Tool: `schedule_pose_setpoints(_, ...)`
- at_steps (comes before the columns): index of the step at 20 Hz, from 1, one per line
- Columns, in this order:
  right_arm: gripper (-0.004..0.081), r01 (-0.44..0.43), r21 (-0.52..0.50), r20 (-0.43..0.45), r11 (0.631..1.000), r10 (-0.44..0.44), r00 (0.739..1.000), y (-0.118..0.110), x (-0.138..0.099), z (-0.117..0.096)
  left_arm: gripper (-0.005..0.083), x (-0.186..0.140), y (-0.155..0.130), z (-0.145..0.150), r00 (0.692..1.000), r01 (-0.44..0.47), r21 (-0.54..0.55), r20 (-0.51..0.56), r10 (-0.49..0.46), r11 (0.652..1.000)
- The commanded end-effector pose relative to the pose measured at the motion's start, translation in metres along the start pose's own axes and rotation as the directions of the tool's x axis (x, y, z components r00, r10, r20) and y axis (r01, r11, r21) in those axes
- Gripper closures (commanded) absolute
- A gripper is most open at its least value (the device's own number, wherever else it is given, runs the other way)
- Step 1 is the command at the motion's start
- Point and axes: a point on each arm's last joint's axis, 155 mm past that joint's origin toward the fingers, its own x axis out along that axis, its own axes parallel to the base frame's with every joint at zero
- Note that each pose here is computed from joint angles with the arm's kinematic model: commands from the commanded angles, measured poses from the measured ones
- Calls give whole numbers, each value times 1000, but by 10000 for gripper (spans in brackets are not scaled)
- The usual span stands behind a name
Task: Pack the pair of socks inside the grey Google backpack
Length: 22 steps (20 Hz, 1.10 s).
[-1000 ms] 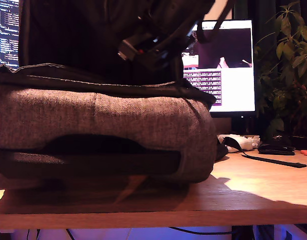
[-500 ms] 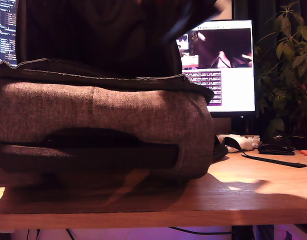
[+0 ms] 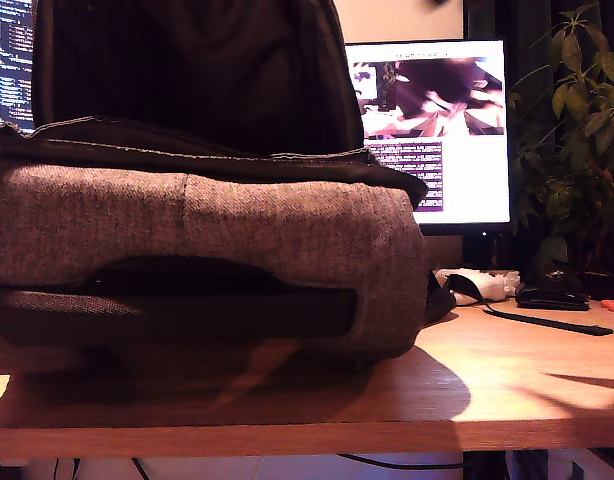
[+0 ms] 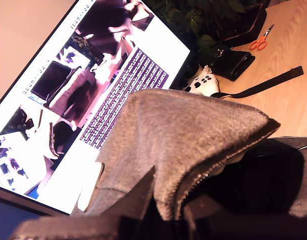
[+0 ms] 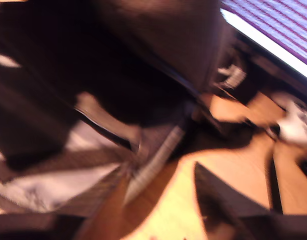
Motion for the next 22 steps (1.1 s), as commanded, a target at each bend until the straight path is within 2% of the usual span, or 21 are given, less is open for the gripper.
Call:
schedule_pose_setpoints(1, 775, 15, 31, -23, 999, -14, 1000, -4, 2, -9, 798, -18, 25, 22, 995, -67, -25, 74, 68, 997)
schedule_pose_setpoints(5, 781, 52, 93, 74, 994, -59, 996, -21, -3, 7, 798, -18, 24, 22, 995, -61, -53, 75, 65, 997)
schedule_pose_setpoints(6, 781, 66, 110, 135, 992, -81, 988, -27, -3, 17, 798, -18, 24, 23, 995, -59, -70, 76, 64, 996)
schedule_pose_setpoints(9, 781, 82, 147, 221, 986, -113, 969, -37, 8, 13, 798, -18, 24, 23, 995, -56, -83, 77, 62, 995)
schedule_pose_setpoints(14, 781, 57, 247, 377, 967, -149, 914, -66, 30, 7, 798, -17, 21, 20, 997, -46, -91, 65, 52, 995)
schedule_pose_setpoints(19, 781, 99, 335, 396, 937, -235, 888, -128, 33, -7, 798, -16, 15, 13, 999, -24, -125, 37, 29, 992)
schedule_pose_setpoints(22, 781, 129, 419, 376, 899, -301, 876, -160, 27, -21, 798, -12, 12, 9, 1000, -15, -122, 23, 18, 992)
